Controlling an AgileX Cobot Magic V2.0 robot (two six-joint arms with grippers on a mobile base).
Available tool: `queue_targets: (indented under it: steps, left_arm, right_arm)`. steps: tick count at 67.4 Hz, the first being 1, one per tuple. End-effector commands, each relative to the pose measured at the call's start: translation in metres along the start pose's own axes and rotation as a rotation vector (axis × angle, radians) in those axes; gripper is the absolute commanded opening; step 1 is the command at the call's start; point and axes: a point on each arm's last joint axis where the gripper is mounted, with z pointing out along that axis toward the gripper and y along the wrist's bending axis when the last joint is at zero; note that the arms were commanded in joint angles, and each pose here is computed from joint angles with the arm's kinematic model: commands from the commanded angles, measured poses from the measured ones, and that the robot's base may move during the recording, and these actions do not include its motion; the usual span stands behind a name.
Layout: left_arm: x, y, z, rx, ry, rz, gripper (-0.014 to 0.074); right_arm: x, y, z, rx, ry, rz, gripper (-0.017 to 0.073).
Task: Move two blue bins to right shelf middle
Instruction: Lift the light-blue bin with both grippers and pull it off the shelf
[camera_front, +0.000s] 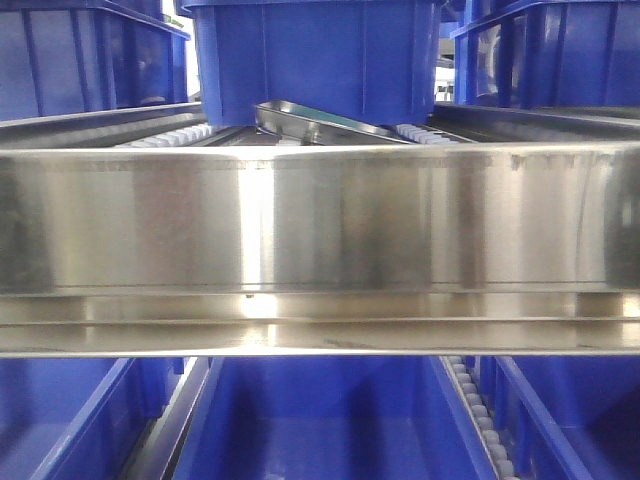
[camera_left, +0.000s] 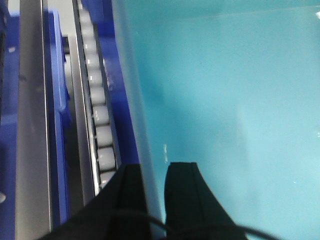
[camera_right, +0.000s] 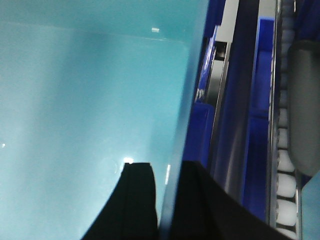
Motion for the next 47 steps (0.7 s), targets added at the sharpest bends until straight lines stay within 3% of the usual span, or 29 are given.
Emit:
queue_targets:
  steps: [1,34,47]
  left_arm:
    - [-0.0039,-0.0054,-0.0168,0.044,-0.057,0.010,-0.0111]
    - [-0.0040,-0.0051,-0.0168,0.040,-0.057,0.012,-0.0111]
    - [-0.0060,-0.0051,-0.0169,0.040,-0.080,0.013,-0.0111]
  right_arm:
    - [-0.0032,-0.0024,-0.0074,0.024,-0.037,-0.025,-0.0151]
    - [-0.0046,-0.0024,-0.0075,0.024,-0.053,-0.025,-0.0151]
    - [-0.0115,-0.0019,-0.0081,0.020,-0.128,-0.026,-0.0151]
